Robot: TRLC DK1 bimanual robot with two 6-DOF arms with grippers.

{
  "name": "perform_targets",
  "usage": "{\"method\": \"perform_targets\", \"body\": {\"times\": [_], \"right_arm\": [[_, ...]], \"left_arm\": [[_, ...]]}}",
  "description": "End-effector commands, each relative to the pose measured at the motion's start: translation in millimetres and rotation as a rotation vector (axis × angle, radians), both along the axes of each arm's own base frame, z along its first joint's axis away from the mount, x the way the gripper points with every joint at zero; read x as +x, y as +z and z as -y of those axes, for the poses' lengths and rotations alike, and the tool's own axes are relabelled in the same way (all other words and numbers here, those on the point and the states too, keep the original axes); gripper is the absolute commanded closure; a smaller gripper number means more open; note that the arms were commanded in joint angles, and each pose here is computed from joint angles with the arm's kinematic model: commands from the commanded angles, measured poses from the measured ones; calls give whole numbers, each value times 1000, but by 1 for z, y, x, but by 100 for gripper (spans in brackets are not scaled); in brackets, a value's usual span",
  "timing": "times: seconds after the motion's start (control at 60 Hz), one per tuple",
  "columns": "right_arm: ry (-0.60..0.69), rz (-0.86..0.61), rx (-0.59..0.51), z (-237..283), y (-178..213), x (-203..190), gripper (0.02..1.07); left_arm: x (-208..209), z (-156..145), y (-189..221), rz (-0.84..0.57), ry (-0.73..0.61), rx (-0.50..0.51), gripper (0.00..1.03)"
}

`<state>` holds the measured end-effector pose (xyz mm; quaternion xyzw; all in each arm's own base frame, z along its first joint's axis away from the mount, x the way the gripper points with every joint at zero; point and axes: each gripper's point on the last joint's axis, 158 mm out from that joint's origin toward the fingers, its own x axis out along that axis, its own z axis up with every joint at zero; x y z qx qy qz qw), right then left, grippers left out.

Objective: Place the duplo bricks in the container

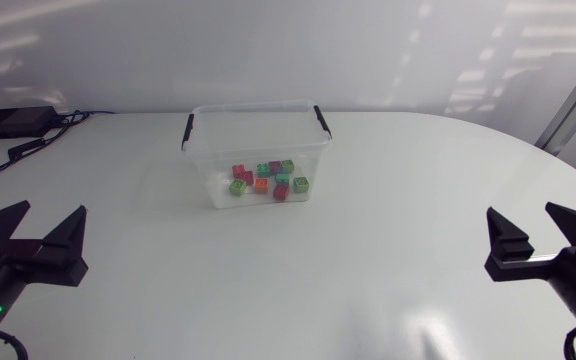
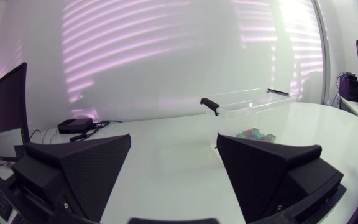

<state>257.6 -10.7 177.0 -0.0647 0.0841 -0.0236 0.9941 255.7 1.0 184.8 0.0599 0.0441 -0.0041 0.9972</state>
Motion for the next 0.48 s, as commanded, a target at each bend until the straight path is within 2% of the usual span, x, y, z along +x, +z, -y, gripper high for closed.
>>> {"method": "perform_targets", "body": {"times": [0.0, 0.3, 0.467], "right_arm": [[0, 22, 48, -1, -11, -1, 7], [34, 112, 130, -9, -28, -3, 7], [34, 112, 130, -9, -28, -3, 7]], "left_arm": [[0, 1, -10, 11, 2, -49, 8], [-2, 4, -35, 26, -5, -121, 10], [-2, 4, -35, 26, -5, -121, 10]]}}
